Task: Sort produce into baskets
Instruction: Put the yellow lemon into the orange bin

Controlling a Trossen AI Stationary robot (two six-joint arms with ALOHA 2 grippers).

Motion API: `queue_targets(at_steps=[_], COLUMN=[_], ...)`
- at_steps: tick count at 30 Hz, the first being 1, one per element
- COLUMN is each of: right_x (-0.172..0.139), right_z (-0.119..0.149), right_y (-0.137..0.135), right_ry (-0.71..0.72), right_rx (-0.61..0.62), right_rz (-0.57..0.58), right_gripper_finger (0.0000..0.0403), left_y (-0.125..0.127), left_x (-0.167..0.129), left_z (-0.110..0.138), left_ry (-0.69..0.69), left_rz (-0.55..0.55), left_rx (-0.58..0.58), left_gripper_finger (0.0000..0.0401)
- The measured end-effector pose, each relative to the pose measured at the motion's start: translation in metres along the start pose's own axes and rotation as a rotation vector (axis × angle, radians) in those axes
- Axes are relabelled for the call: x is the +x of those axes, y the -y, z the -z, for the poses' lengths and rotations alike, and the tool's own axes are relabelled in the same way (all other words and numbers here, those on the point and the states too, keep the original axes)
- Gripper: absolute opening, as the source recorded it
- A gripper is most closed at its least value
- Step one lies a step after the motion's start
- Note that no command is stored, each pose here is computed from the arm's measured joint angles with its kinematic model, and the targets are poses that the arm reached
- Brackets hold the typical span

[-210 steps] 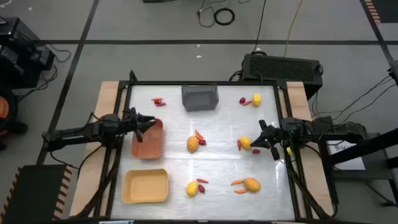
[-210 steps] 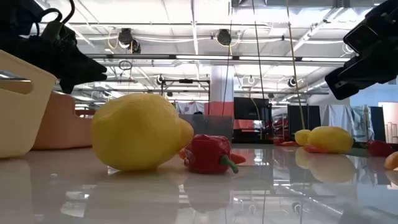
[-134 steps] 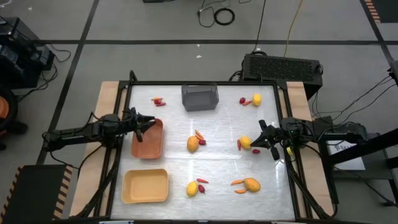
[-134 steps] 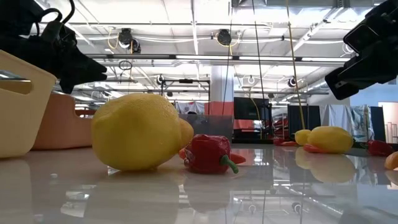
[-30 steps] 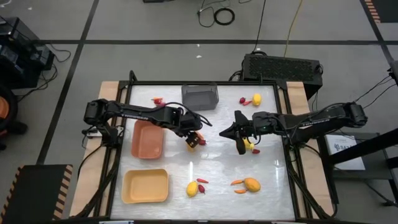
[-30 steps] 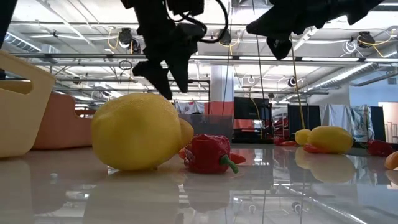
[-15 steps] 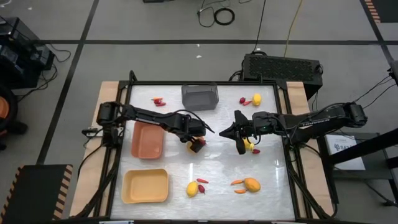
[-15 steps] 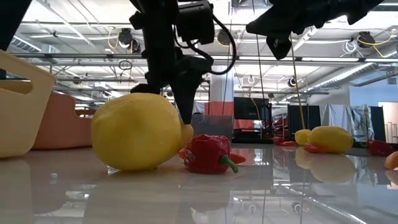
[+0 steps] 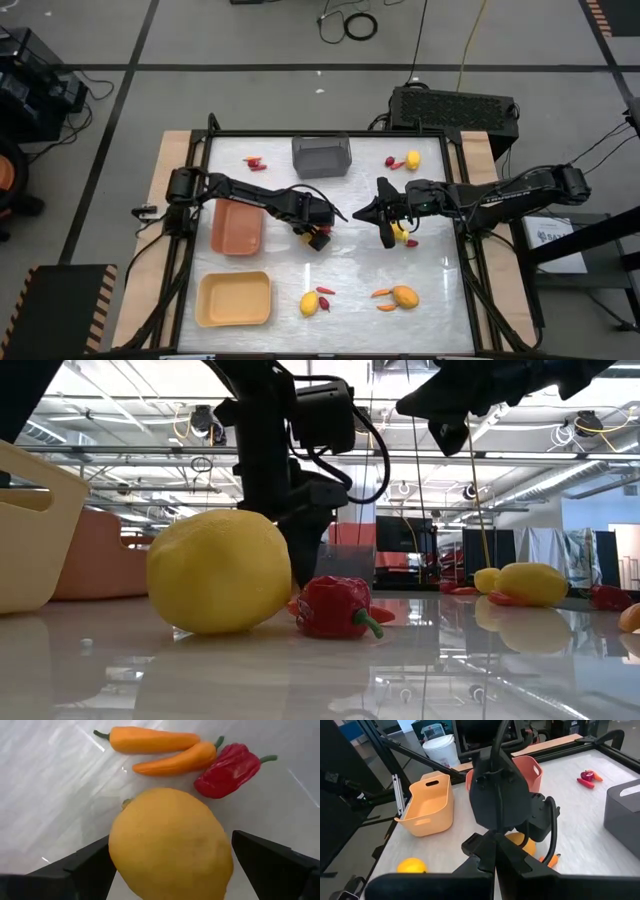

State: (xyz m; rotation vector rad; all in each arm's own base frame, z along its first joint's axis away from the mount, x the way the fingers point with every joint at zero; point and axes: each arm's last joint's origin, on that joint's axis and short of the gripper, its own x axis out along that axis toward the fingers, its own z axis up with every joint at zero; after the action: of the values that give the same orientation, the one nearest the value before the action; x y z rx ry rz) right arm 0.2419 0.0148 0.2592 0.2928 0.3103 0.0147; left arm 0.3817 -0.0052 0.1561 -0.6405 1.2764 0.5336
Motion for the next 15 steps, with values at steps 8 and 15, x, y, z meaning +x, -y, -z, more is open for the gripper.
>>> queue_targets(at_steps=[8,15], right_x=[0.0,0.0], right_z=[0.0,0.0], right_y=[0.0,0.0], right_ry=[0.0,0.0], right_rx=[-0.032,-0.032], right_rz=[0.0,0.001], right_gripper_finger=[0.0,0.0], left_y=[-0.001,-0.004], left_x=[-0.001,-0.011], left_z=[0.0,0.003], left_ry=[0.003,-0.014], left_rz=[-0.006,-0.023], left_rx=[0.0,0.011], left_gripper_finger=[0.0318,0.0283])
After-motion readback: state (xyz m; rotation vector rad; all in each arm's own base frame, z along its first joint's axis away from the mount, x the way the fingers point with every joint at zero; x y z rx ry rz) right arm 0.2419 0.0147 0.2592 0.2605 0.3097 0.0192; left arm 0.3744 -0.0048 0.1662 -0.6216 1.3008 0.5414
